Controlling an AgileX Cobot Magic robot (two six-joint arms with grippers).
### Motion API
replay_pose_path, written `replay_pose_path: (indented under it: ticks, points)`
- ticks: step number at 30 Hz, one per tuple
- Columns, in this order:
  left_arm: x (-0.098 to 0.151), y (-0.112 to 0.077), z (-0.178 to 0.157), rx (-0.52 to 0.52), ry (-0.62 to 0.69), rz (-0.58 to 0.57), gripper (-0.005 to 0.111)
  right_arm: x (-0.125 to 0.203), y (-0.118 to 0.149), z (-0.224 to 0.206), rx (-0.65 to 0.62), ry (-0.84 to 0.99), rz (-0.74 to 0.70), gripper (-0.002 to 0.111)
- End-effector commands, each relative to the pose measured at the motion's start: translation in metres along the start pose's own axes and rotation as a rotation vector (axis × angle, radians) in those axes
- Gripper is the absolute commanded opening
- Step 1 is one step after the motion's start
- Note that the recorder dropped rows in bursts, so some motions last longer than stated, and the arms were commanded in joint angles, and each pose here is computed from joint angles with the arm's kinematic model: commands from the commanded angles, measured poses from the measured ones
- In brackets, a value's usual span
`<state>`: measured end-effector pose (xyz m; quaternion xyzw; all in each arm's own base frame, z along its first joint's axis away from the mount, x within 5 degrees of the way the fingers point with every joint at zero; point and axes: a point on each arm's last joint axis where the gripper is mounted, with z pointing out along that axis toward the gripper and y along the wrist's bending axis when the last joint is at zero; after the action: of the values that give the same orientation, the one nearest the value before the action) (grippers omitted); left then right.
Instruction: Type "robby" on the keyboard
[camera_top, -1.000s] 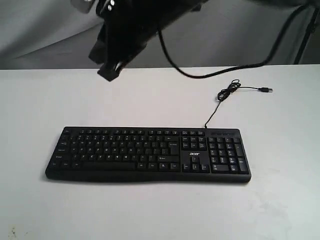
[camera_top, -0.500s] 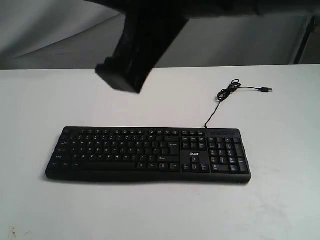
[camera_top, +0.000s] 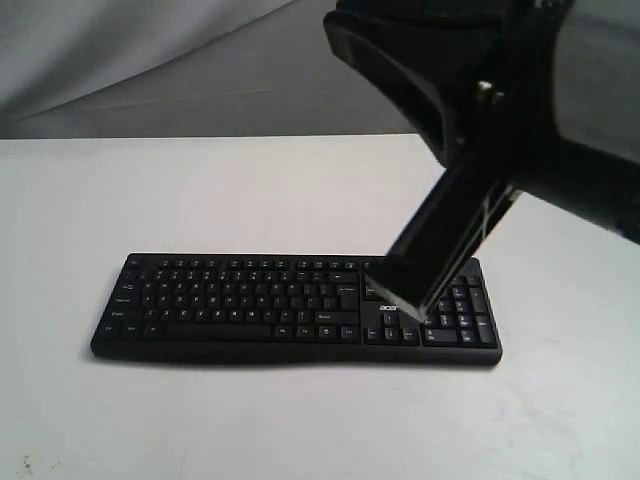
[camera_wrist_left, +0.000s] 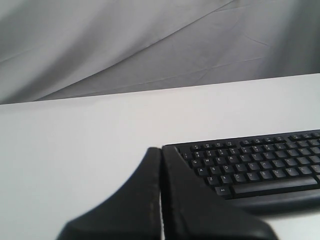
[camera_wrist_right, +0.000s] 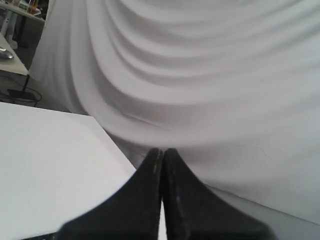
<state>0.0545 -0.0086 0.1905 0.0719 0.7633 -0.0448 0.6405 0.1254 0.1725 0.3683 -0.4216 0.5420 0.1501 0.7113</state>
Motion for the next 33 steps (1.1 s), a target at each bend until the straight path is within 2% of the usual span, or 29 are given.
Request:
replay_pose_path:
  ticks: [1,7,13,17,19,25,33]
  points:
    - [0.001,0.000,0.000,0.004,-0.005,0.003,0.000,-0.004,-0.008,-0.008,0.062,-0.024,0.219,0.000]
    - [0.001,0.000,0.000,0.004,-0.005,0.003,0.000,-0.002,-0.018,-0.011,0.164,-0.031,0.453,0.000]
    - [0.001,0.000,0.000,0.004,-0.005,0.003,0.000,0.001,-0.023,-0.016,0.207,-0.030,0.514,0.000]
    - [0.001,0.000,0.000,0.004,-0.005,0.003,0.000,0.017,-0.035,-0.029,0.234,0.024,0.617,0.000]
    - [0.001,0.000,0.000,0.004,-0.005,0.003,0.000,0.031,-0.044,-0.041,0.289,0.059,0.685,0.000]
    - [0.001,0.000,0.000,0.004,-0.005,0.003,0.000,0.066,-0.054,-0.091,0.493,0.106,0.710,0.000]
    - [0.001,0.000,0.000,0.004,-0.005,0.003,0.000,0.103,-0.036,-0.150,0.754,0.070,0.679,0.000]
